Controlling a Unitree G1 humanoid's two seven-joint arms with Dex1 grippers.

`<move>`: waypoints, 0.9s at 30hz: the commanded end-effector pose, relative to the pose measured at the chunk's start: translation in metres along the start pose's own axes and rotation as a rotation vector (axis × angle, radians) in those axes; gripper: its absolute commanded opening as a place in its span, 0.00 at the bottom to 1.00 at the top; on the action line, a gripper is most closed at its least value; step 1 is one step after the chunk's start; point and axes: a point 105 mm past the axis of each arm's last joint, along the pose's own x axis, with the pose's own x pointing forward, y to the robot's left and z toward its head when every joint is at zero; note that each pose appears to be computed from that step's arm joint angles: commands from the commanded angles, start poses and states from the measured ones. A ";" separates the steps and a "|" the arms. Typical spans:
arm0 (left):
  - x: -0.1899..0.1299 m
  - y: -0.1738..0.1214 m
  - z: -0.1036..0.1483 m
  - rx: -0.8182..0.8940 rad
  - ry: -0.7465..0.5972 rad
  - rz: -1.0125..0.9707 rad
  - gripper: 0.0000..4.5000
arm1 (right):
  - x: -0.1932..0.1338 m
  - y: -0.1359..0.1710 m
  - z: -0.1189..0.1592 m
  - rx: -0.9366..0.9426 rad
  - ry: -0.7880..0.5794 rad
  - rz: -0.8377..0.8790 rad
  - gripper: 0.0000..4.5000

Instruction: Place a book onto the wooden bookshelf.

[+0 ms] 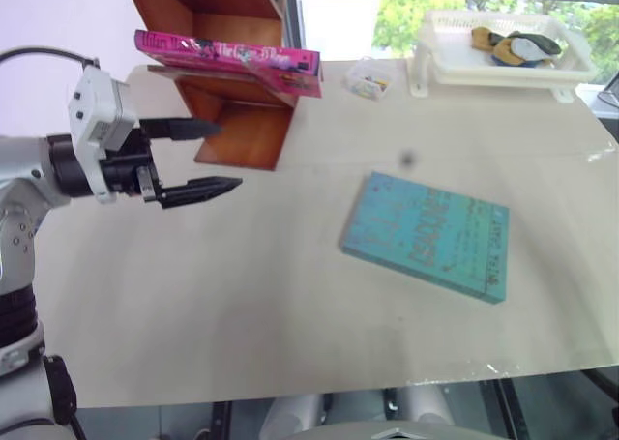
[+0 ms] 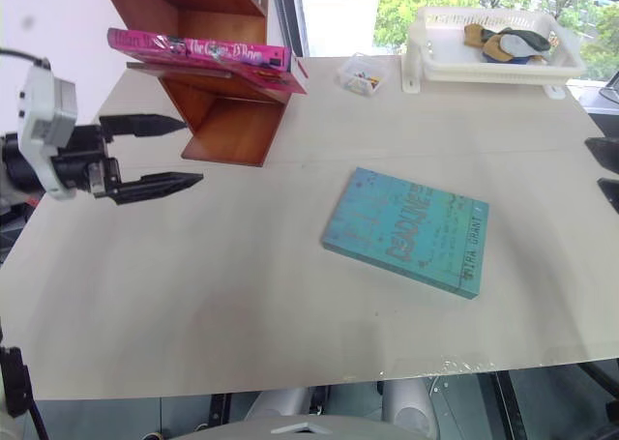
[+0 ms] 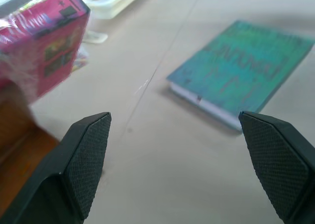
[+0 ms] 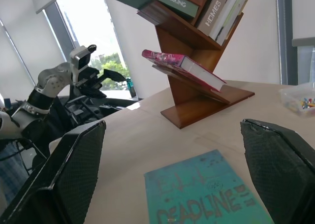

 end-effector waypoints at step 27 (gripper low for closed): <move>0.229 -0.026 -0.006 -0.442 -0.562 0.106 0.99 | -0.018 0.024 -0.060 0.004 0.115 -0.191 1.00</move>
